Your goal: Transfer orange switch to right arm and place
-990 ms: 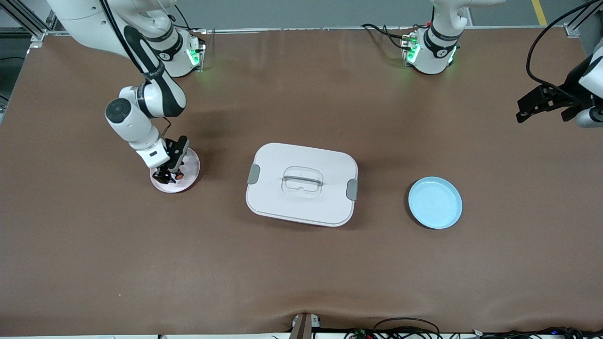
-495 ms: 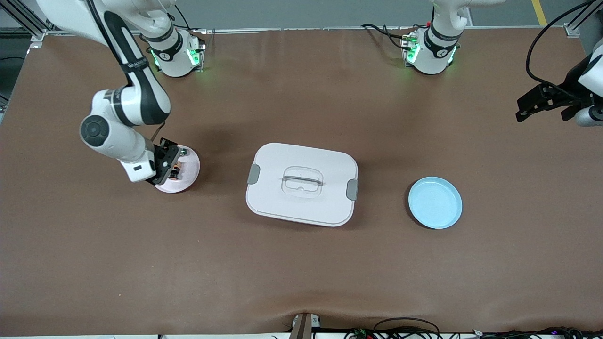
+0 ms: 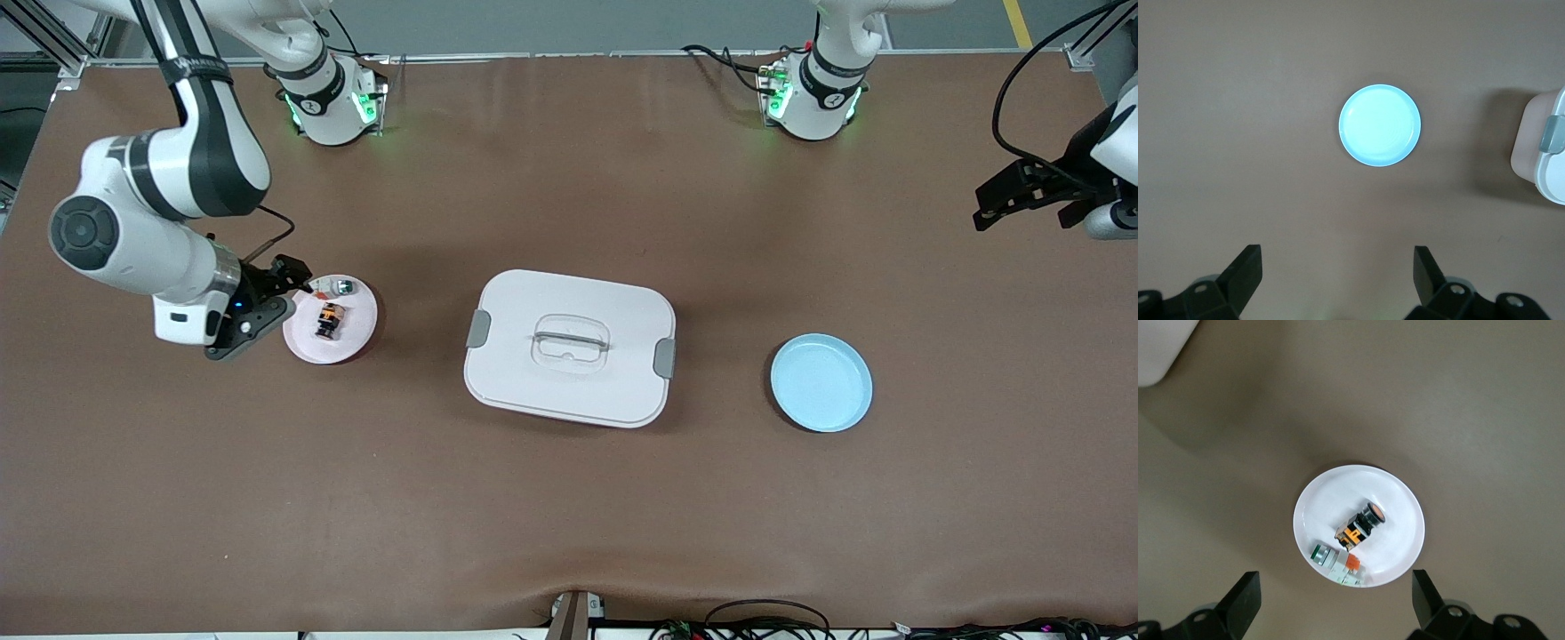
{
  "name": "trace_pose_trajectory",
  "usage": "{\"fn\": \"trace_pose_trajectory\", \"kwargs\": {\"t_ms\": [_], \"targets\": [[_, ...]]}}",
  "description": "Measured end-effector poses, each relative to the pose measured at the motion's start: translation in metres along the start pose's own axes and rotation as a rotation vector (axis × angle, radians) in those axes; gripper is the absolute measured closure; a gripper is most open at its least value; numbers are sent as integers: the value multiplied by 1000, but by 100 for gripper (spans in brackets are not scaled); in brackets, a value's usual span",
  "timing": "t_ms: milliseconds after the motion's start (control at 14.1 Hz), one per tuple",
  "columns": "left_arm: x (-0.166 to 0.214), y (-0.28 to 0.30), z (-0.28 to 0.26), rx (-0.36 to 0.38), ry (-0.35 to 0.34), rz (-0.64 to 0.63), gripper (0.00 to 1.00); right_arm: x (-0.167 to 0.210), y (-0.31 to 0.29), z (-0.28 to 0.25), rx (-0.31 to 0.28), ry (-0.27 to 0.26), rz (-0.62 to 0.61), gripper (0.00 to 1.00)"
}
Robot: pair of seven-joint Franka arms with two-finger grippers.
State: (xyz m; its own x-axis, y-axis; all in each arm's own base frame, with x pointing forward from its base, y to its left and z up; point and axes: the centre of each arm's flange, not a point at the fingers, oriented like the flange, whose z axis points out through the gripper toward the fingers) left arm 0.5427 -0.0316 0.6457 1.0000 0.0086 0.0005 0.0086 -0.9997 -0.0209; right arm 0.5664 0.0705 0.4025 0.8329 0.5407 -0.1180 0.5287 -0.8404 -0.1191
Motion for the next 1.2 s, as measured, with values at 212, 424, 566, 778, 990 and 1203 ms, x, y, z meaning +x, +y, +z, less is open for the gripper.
{"fn": "trace_pose_trajectory", "kwargs": {"t_ms": [212, 424, 566, 778, 990, 1203], "targets": [[0, 1, 0, 0, 0, 1, 0, 1, -1, -38, -12, 24, 172, 0], [-1, 0, -2, 0, 2, 1, 0, -9, -6, -68, -25, 51, 295, 0], [-2, 0, -2, 0, -1, 1, 0, -19, -3, -97, -26, 51, 376, 0], [-3, 1, -1, 0, -9, 4, 0, -46, 14, -172, -20, 60, 459, 0], [-4, 17, 0, 1, -15, 33, 0, -63, 23, -219, -32, 108, 488, 0], [-7, 40, 1, 3, -17, 74, 0, -67, 22, -232, -35, 112, 491, 0]]}}
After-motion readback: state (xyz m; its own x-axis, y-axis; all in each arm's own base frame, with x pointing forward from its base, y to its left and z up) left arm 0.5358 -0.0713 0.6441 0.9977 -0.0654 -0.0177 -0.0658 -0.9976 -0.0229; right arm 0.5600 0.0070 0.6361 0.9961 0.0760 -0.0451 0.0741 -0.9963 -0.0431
